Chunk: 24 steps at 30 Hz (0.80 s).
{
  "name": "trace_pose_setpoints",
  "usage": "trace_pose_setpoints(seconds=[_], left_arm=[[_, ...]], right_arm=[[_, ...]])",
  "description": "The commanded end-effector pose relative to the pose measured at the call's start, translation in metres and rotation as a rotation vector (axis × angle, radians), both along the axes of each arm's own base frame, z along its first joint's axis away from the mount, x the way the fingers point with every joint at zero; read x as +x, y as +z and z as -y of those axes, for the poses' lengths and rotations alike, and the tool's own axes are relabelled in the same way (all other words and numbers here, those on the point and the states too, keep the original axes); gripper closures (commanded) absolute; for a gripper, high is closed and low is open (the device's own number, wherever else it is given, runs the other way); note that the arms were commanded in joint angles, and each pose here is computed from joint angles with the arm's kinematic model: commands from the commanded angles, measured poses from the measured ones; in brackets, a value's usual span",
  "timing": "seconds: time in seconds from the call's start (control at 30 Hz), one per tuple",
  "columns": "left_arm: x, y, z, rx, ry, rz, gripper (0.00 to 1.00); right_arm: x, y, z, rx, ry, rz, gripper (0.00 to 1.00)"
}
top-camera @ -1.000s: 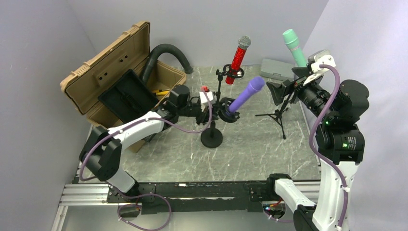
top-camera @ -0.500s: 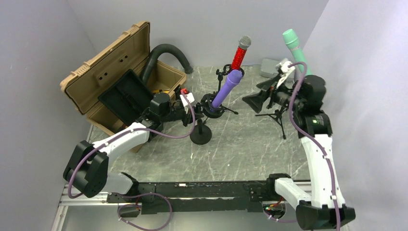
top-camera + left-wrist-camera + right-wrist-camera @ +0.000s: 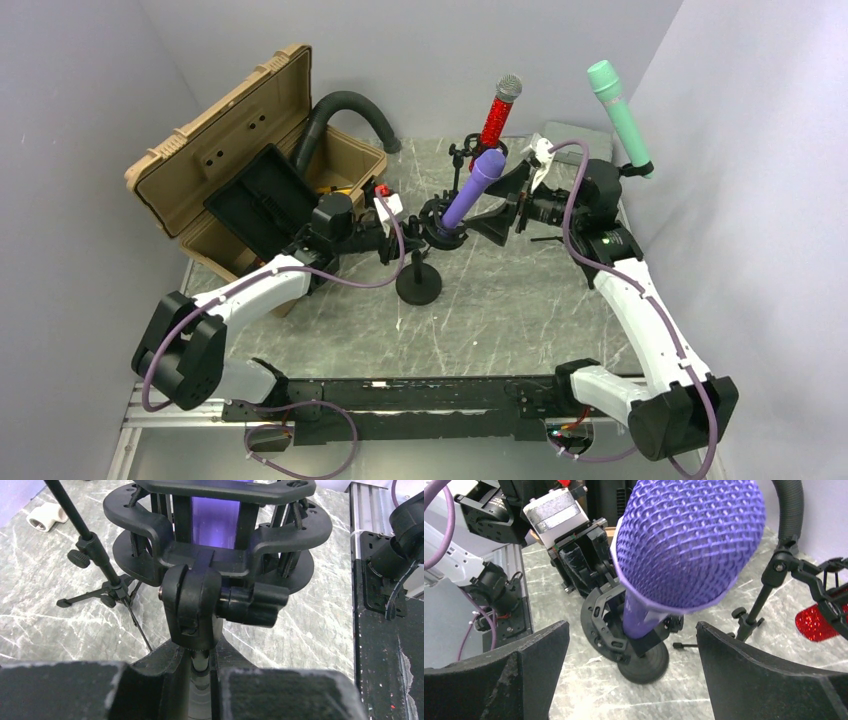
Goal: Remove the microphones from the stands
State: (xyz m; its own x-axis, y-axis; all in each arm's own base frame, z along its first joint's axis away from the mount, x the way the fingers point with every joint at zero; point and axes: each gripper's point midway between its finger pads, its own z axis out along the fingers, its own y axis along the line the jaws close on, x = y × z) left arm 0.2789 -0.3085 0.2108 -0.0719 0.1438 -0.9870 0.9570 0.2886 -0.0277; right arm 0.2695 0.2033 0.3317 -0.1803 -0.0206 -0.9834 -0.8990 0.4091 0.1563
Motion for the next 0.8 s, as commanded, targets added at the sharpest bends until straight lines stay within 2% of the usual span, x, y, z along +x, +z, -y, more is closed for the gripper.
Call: trace_pose_setpoints(seconds=[0.0,0.27,0.43,0.77], left_arm=[[-0.008,0.027,0.01,-0.077,-0.082,0.052,1.0],[-0.008,0.023,0.013,-0.092,-0.097,0.026,1.0],[-0.01,0.024,0.015,-0.114,-0.104,0.002,1.0],[-0.01,0.014,0.015,-0.103,-0.109,-0.004,1.0]], right_arm=[[0.006,0.02,-0.011,0.049,0.045,0.14,0.02],[0.005,0.015,-0.022,0.122,0.098,0.135,0.17],[0.003,0.012,-0.024,0.151,0.105,0.133,0.31],[0.003,0.014,-0.026,0.188,0.118,0.123,0.49]])
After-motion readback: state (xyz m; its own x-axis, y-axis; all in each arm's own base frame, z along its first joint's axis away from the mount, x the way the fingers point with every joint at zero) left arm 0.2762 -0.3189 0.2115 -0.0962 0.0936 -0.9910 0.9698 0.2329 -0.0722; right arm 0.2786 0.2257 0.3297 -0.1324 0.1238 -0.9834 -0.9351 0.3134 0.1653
